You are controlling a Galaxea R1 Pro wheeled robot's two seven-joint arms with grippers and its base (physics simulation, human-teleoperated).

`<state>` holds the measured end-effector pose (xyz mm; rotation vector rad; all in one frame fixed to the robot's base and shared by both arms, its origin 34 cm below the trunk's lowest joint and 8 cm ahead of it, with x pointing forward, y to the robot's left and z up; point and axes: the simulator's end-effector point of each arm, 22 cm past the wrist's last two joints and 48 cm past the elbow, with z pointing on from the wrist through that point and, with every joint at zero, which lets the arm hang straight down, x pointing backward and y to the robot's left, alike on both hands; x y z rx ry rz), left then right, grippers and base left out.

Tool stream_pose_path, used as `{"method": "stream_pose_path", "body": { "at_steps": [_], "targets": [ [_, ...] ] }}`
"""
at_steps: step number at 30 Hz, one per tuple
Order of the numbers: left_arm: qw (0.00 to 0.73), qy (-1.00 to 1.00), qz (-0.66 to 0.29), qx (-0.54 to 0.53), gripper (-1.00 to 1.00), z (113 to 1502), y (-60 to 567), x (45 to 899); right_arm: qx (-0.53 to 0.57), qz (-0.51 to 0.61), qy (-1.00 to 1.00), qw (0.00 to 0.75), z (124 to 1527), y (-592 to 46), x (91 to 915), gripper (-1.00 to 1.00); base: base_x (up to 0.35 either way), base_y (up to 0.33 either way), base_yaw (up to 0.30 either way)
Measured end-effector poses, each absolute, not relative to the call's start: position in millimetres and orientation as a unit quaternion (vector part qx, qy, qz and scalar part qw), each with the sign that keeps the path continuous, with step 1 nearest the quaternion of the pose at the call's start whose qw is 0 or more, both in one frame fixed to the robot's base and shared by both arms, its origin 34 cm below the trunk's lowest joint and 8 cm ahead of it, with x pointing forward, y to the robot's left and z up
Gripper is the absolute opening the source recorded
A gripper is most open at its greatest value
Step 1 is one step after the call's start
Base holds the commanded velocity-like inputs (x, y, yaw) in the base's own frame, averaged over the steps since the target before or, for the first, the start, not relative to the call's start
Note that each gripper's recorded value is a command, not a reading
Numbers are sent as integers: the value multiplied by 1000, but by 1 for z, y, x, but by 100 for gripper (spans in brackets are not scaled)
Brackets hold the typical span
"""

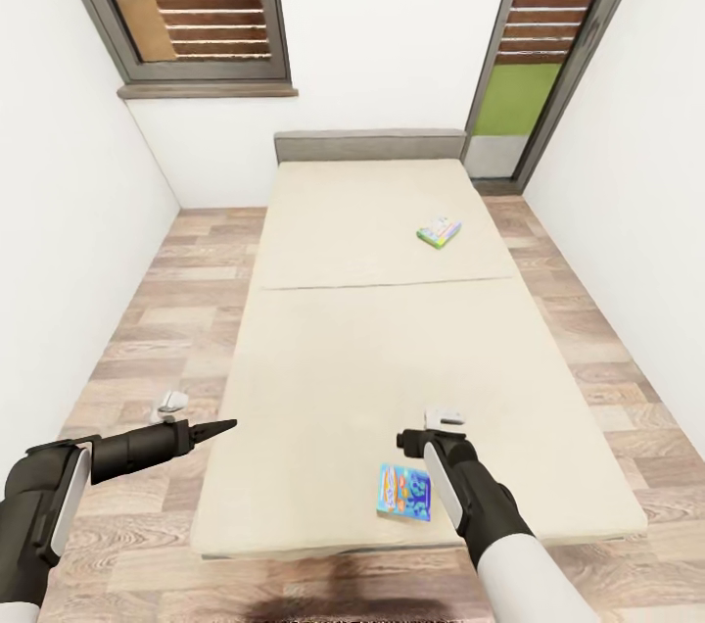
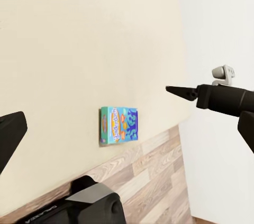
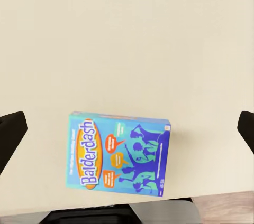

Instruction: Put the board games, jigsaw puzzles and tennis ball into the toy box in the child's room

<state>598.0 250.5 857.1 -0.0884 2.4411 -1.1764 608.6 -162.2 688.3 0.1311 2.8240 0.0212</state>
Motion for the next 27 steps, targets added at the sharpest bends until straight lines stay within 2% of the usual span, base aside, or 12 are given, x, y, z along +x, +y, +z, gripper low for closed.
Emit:
{"method": "stream_pose_path", "body": {
  "at_steps": [27],
  "targets": [
    [194, 884, -424, -42, 100, 835, 250, 591, 45, 6, 991, 126, 661, -162, 587, 100, 0, 0, 0]
  ]
}}
